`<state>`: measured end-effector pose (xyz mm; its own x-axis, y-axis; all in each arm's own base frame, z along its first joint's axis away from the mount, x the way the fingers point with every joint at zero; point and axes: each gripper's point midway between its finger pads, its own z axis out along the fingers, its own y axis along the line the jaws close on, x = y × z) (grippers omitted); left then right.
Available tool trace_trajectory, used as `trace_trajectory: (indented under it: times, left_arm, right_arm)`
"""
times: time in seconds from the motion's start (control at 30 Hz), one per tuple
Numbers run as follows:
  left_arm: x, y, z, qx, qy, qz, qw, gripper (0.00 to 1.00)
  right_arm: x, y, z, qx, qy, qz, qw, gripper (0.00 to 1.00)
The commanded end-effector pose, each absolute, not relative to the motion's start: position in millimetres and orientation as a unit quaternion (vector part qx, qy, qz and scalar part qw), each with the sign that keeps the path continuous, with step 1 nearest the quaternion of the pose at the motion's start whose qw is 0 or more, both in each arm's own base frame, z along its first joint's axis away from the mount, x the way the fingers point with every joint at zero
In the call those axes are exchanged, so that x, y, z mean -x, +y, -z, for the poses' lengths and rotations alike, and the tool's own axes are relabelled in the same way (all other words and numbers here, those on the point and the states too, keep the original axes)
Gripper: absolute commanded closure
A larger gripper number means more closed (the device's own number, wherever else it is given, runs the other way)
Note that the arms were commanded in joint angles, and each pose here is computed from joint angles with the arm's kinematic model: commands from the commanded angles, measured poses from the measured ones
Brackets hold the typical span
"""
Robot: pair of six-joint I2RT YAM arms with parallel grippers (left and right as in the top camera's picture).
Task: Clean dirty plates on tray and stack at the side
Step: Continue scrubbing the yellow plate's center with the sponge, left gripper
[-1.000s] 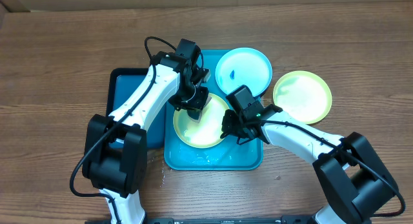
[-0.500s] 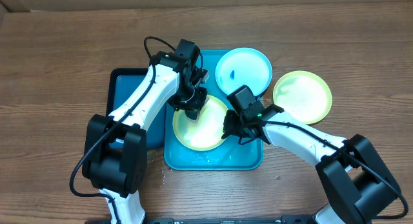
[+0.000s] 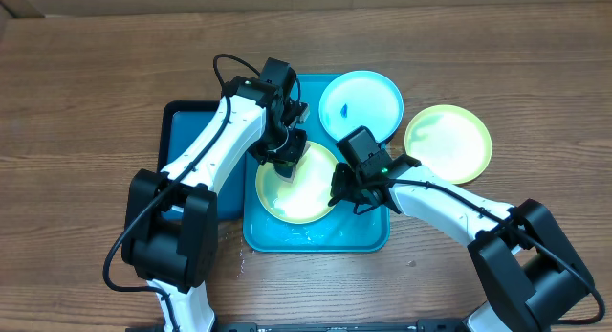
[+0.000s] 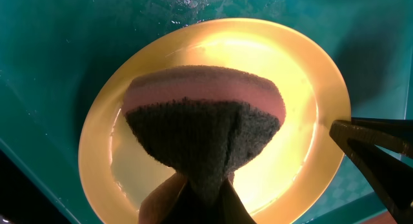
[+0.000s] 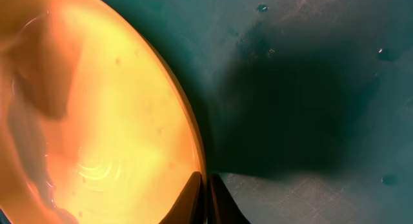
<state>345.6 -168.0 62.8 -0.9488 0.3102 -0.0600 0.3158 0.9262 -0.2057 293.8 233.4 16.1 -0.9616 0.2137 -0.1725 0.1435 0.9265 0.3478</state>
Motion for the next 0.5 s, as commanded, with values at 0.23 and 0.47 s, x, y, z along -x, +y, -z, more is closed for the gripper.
trace_trajectory:
  times: [0.23,0.47]
  left_arm:
    - [-345.4,-171.1,-61.3,-0.161,0.981,0.106,0.013,0.96]
    - [-344.9,-173.2,-61.3,-0.164,0.981,0.106,0.013,0.96]
  right_arm:
    - [-293.9,243.1,-29.9,-0.076,0.973,-0.181,0.121,0.96]
    - [-293.6,243.4,-29.9,-0.075,0.973,-0.181,0.121,0.96]
